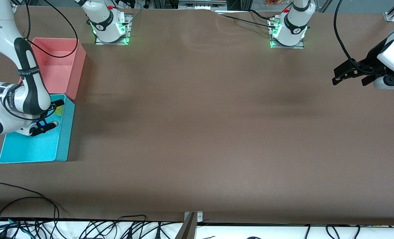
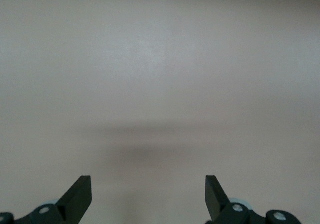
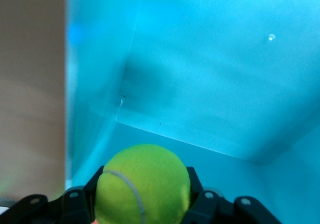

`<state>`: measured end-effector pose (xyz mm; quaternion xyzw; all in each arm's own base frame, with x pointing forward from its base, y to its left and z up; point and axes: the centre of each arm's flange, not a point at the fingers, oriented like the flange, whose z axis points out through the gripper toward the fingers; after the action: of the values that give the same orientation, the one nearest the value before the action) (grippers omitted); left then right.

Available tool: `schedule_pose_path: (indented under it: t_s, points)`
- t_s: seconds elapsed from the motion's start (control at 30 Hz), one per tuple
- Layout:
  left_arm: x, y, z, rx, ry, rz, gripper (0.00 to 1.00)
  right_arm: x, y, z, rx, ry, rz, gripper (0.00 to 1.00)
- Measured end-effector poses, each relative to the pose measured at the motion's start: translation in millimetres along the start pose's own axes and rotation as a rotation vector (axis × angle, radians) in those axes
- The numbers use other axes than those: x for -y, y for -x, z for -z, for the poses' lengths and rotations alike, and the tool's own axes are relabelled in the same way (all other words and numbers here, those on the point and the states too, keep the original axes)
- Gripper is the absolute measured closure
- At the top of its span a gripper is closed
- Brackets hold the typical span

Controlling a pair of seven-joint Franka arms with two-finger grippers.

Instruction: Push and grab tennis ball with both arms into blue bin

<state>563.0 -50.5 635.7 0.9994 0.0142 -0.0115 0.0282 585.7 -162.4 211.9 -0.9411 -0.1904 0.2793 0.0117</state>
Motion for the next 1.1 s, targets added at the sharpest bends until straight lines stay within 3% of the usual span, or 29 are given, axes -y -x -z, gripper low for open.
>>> schedule_pose_path:
  t_s: [0.37,0.7,0.9,1.1]
  points:
    - [0.0,0.0,0.0,0.0,0.0,0.0,0.0,-4.6,5.4,36.6,0.004,0.0,-0.013,0.0]
    - [-0.1,0.0,0.0,0.0,0.0,0.0,0.0,21.7,19.4,133.2,0.026,0.005,-0.007,0.0]
    - [-0.4,0.0,0.0,0.0,0.0,-0.001,0.0,64.0,14.4,195.6,-0.033,0.067,0.012,0.0]
    - [-0.6,0.1,0.0,0.0,0.0,-0.001,0.0,94.2,16.6,244.6,-0.157,0.06,0.028,0.0]
